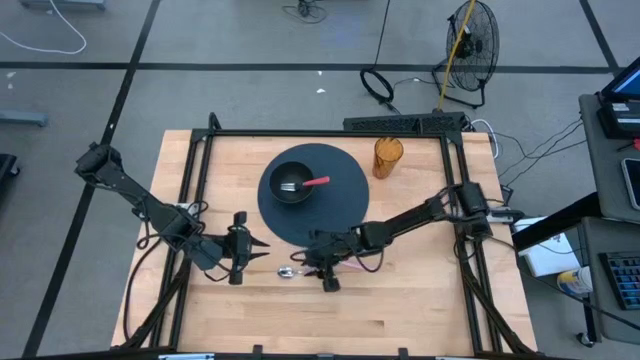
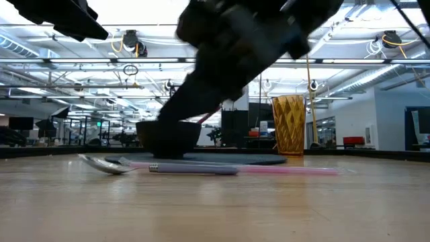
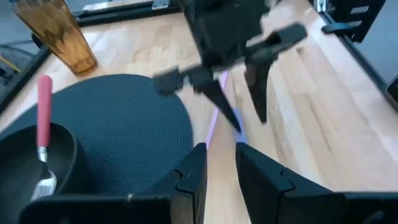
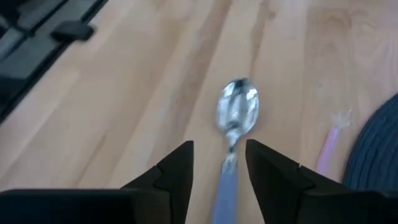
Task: Pick & Place Utensil
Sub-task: Put the blue spoon into the bowl
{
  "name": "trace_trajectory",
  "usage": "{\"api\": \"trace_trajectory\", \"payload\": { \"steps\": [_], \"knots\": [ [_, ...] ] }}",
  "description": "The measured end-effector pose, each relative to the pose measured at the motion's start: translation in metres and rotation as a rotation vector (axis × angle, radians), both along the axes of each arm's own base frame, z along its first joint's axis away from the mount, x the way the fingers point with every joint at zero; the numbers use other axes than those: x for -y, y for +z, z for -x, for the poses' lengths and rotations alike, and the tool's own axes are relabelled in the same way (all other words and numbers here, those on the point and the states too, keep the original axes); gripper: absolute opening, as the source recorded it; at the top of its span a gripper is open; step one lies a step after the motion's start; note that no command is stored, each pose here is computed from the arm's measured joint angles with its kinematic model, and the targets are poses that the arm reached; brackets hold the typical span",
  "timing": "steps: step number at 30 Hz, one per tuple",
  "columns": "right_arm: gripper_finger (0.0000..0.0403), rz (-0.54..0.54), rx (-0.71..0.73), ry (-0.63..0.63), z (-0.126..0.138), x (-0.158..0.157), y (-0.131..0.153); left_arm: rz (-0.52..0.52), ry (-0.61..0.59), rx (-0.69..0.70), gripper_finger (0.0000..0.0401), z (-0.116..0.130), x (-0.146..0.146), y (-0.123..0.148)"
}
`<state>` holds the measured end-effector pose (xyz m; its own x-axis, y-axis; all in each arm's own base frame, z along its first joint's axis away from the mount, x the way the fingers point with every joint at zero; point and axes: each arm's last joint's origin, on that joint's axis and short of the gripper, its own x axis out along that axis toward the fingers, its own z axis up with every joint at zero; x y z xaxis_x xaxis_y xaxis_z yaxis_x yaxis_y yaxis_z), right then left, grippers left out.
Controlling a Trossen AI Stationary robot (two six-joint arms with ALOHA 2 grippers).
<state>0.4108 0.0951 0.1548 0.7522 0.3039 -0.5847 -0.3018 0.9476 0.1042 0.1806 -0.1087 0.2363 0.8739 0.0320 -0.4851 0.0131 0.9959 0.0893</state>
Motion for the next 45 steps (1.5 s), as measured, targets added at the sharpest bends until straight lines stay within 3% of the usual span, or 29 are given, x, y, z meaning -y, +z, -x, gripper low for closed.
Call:
{"api": "trace_trajectory", "payload": {
  "steps": [4,10,17,23,28,37,45],
  "knots": [
    [0.0150,0.026,-0.041,0.004,0.028,-0.001,0.017,0.022,0.001,0.003,0.0090,-0.010,-0.001,-0.003],
    [0.0147,0.031,-0.066,-0.121,0.090,0.006,0.025,0.020,-0.065,0.027,0.0090,-0.038,-0.002,-0.014],
    [0.0149,-0.031,-0.047,-0.226,0.169,0.009,0.024,0.056,-0.100,-0.021,0.0090,-0.071,-0.015,-0.036],
    [0.0144,-0.091,-0.044,-0.240,0.216,0.013,0.013,0.071,-0.205,-0.070,0.0090,-0.098,-0.010,-0.043],
    [0.0144,-0.104,-0.020,-0.292,0.236,0.019,0.006,0.036,-0.207,-0.184,0.0108,-0.120,-0.002,-0.045],
    [0.0141,-0.104,-0.001,-0.303,0.244,0.023,0.002,0.012,-0.161,-0.393,0.0187,-0.157,0.007,-0.055],
    [0.0141,-0.103,0.000,-0.300,0.244,0.023,0.002,0.061,-0.162,-0.541,0.0181,-0.184,0.007,-0.075]
  ]
}}
